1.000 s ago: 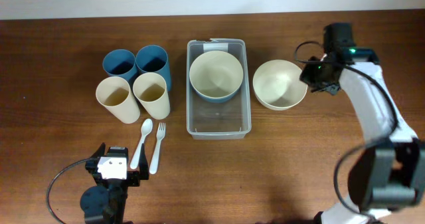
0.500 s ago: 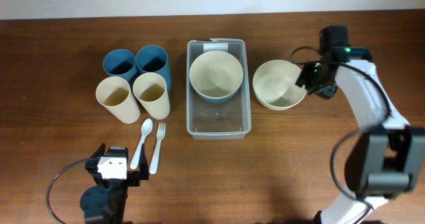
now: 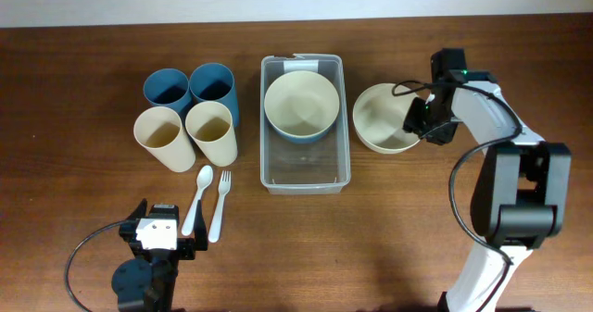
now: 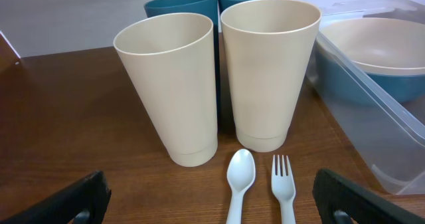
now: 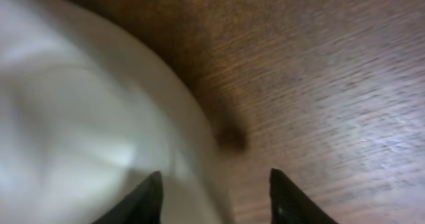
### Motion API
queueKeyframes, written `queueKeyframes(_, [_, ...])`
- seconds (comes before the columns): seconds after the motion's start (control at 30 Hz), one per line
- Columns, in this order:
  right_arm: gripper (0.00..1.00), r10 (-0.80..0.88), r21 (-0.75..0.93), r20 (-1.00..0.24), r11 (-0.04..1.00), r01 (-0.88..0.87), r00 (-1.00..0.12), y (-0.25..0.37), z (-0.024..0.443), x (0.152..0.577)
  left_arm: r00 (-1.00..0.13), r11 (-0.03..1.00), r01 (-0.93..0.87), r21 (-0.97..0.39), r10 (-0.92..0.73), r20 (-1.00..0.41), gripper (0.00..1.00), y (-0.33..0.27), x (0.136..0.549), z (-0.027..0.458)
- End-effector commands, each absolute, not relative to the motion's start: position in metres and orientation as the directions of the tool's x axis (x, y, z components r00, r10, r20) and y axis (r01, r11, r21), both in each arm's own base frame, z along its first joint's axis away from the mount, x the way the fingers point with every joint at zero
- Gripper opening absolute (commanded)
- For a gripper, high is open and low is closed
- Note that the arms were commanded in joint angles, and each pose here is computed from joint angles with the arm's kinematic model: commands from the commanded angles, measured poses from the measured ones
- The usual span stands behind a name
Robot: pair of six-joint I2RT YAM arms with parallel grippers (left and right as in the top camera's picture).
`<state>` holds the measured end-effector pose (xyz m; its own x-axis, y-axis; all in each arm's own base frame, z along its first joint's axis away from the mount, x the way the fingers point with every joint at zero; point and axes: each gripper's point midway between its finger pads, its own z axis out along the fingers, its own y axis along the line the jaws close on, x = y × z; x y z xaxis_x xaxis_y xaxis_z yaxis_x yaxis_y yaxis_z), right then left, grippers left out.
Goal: Pack container
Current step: 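Lower the right gripper onto the cream bowl rim and grasp it, then lift the cream bowl and stack it into the container bowls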
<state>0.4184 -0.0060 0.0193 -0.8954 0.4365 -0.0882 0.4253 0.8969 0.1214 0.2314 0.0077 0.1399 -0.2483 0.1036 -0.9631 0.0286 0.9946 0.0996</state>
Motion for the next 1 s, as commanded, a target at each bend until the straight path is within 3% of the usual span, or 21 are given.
queueKeyframes(0.0, [0.41, 0.425, 0.114, -0.025, 0.900, 0.420, -0.905, 0.000, -0.005, 0.412, -0.242, 0.993, 0.045, 0.110, 0.118, -0.963, 1.00, 0.005, 0.231, 0.139])
queueKeyframes(0.13, [0.20, 0.424, 0.120, -0.017, 0.900, 0.419, -0.905, 0.001, -0.010, 0.412, -0.242, 0.993, 0.045, 0.110, 0.117, -0.963, 0.99, 0.005, 0.231, 0.139])
queueKeyframes(0.4, [0.05, 0.426, 0.122, -0.020, 0.899, 0.421, -0.905, 0.001, -0.009, 0.413, -0.242, 0.993, 0.045, 0.110, 0.118, -0.963, 1.00, 0.005, 0.231, 0.139])
queueKeyframes(0.63, [0.04, 0.426, 0.132, -0.056, 0.900, 0.416, -0.903, 0.000, 0.013, 0.414, -0.242, 0.993, 0.045, 0.110, 0.117, -0.963, 1.00, 0.005, 0.231, 0.139])
queueKeyframes(0.97, [0.04, 0.457, 0.095, -0.242, 0.889, 0.448, -0.856, -0.020, 0.087, 0.418, -0.242, 0.993, 0.045, 0.110, 0.118, -0.963, 1.00, 0.005, 0.231, 0.139])
